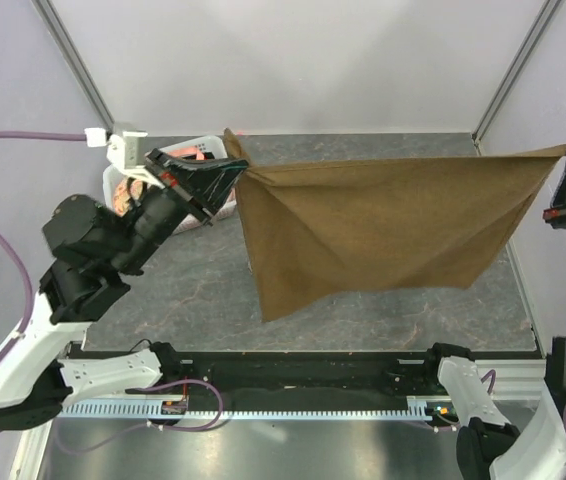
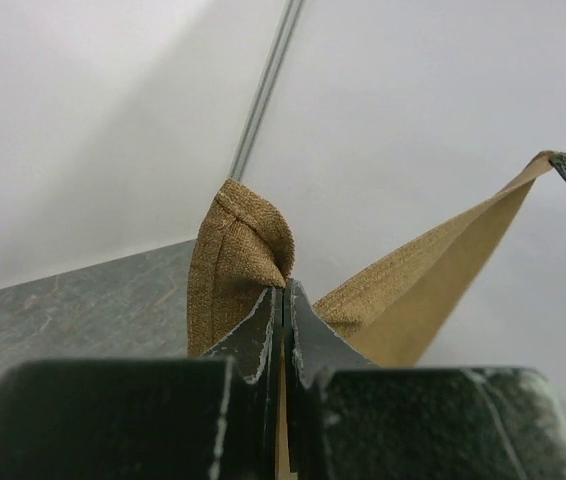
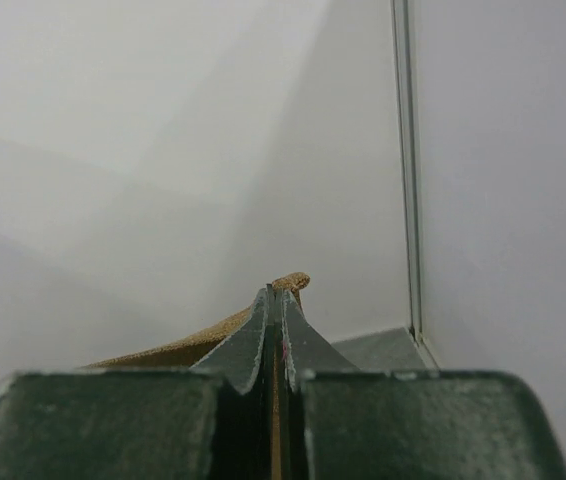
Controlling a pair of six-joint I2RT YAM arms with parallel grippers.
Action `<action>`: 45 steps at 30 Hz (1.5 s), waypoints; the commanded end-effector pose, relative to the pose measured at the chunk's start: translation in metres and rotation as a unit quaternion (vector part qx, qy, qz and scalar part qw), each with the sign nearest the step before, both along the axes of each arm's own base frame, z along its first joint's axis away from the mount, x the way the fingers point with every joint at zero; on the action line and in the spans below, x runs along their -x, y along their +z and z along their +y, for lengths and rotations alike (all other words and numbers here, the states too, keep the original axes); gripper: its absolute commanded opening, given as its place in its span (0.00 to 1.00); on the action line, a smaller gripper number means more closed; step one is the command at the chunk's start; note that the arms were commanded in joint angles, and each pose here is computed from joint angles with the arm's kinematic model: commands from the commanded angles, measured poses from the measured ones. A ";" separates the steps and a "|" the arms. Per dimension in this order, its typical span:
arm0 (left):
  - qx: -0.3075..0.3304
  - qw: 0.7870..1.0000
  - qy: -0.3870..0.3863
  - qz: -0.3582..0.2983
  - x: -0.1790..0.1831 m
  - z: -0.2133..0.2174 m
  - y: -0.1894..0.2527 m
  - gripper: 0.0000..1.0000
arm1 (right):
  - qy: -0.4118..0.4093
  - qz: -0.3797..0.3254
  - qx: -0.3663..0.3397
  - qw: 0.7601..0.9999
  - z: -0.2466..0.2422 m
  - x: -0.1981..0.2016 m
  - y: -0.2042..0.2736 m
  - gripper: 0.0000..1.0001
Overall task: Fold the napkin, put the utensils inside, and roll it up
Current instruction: Flatten the napkin out
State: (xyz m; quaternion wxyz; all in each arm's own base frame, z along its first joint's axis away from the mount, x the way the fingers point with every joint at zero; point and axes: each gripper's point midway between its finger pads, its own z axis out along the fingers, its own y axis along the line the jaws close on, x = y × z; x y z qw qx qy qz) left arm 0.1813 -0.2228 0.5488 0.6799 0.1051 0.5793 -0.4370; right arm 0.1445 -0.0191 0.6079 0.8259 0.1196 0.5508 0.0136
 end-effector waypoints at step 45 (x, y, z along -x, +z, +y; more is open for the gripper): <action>-0.273 0.905 0.042 0.324 -0.202 0.021 -0.289 1.00 | 0.287 0.509 -0.002 0.811 0.189 -0.214 -0.462 0.81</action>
